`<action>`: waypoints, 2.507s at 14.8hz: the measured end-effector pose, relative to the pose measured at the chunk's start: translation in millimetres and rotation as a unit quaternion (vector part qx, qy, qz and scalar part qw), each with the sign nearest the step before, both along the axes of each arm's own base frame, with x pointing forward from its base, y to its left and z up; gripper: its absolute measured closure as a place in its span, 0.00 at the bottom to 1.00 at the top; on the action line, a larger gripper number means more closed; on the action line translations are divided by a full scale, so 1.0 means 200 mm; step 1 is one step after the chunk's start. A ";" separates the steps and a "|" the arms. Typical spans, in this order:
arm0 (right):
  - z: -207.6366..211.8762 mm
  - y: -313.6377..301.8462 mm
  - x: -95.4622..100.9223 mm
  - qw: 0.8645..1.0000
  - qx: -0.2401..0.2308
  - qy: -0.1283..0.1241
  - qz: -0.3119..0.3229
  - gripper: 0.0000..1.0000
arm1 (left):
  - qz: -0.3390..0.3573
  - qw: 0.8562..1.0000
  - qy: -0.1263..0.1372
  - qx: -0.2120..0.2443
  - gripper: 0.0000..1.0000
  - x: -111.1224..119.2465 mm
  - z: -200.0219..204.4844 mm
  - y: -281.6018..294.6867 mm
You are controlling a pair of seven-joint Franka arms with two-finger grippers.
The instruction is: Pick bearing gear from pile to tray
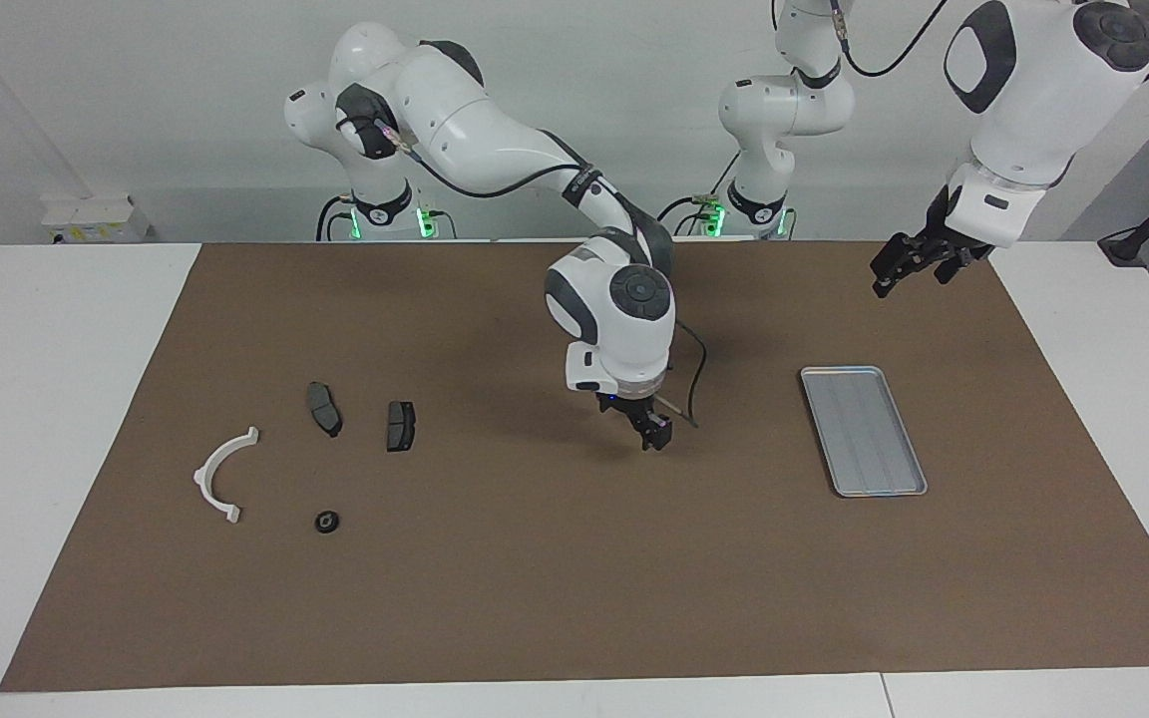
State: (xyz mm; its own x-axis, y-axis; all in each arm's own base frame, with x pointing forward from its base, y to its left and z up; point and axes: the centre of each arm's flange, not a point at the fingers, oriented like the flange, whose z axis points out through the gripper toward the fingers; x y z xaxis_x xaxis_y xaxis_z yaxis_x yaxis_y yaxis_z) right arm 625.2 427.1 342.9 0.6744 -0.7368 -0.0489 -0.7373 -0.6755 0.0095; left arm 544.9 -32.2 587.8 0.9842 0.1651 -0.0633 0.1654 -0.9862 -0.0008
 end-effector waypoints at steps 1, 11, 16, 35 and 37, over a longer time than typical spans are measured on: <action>0.10 -0.13 0.07 1.000 0.001 -0.003 0.022 0.00 | 0.000 1.000 0.000 0.000 0.00 0.00 0.00 0.00; 0.44 -1.55 0.52 0.940 -0.020 -0.031 0.339 0.00 | 0.045 0.998 -0.050 -0.008 0.00 -0.01 -0.07 -0.57; 0.20 -1.95 0.52 0.929 -0.030 -0.064 0.363 0.00 | 0.064 0.997 -0.050 -0.015 0.00 0.05 -0.53 -1.03; -0.25 -2.09 0.36 0.930 -0.030 -0.077 0.359 0.00 | 0.095 0.995 -0.016 -0.001 0.20 0.07 -1.47 -1.47; -0.26 -2.08 0.36 0.930 -0.030 -0.079 0.359 0.00 | 0.096 0.995 -0.016 -0.001 0.20 0.06 -1.47 -1.48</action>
State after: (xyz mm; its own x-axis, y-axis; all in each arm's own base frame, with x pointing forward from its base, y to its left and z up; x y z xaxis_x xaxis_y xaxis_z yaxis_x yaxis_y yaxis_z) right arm 698.2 10.3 290.7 0.9885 -0.0924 0.1199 -0.0922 -0.9957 -0.0068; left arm 557.7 -329.0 294.4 0.9363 0.3497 -0.0323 0.3501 -0.9367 0.0095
